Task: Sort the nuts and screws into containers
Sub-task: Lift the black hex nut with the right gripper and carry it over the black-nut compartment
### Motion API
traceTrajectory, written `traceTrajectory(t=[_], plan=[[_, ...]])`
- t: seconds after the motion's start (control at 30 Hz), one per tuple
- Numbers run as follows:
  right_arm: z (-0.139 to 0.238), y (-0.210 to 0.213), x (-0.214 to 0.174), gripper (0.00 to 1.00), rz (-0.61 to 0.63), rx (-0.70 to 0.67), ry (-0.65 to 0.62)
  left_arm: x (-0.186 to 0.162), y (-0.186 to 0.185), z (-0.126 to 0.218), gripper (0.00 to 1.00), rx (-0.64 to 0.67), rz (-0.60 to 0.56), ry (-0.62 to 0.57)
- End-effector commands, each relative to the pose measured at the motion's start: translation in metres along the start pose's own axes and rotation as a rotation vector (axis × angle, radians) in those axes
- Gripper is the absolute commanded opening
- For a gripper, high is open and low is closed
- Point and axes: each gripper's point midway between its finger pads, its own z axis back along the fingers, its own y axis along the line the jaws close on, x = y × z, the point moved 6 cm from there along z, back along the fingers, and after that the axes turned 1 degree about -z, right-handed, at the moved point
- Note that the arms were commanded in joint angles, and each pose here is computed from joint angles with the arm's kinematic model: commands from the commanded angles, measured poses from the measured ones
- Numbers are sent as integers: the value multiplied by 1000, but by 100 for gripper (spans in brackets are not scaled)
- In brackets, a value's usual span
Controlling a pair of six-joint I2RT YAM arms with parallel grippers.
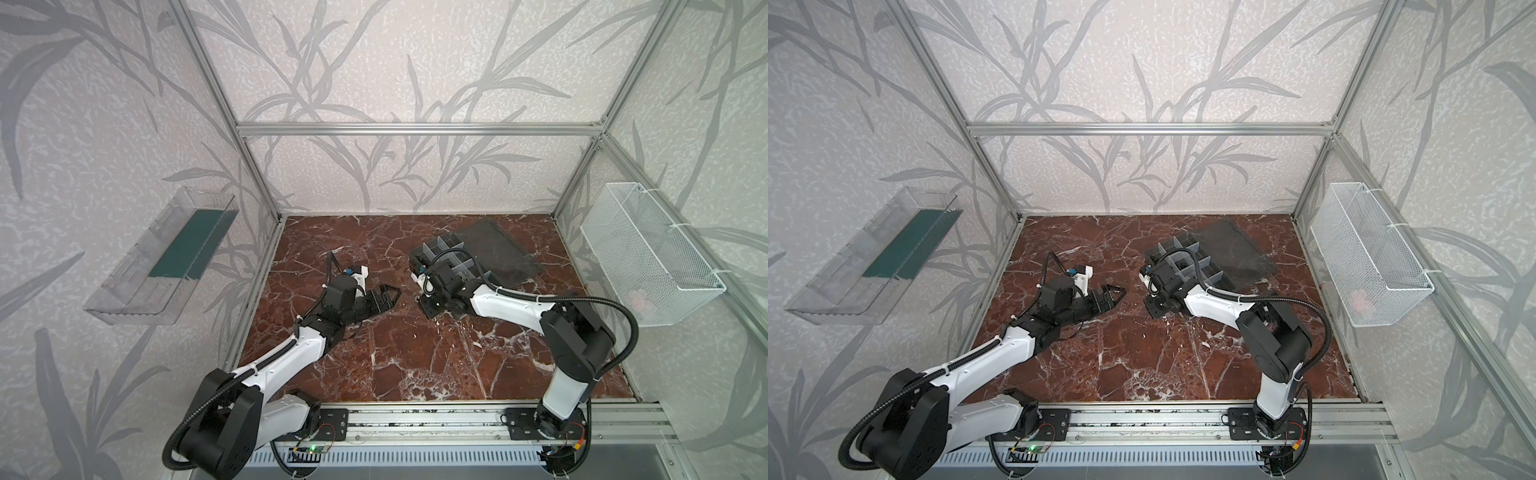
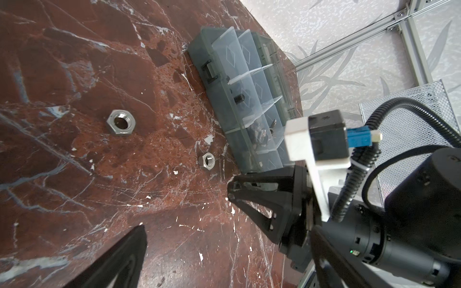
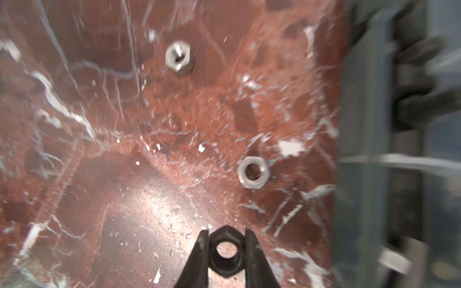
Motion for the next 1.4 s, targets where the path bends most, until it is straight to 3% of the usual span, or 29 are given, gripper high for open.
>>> traceTrajectory(t=[0.0,0.4,0.83,1.17,1.37], plan=[[26,-5,25,14,-42,23,-106,15,-18,11,100,-34,-30,-54],[75,-91,89,15,-245,-92,-283,41,-54,6,100,-68,-78,-130],[27,-138,83,21,-311,-177,-193,21,-93,-51,100,-82,-186,27],[-2,-150,72,25,-322,-182,-123,21,-94,-47,99,-46,-240,20],[-7,-150,68,36,-327,-171,-99,21,-89,-39,99,-3,-272,12]])
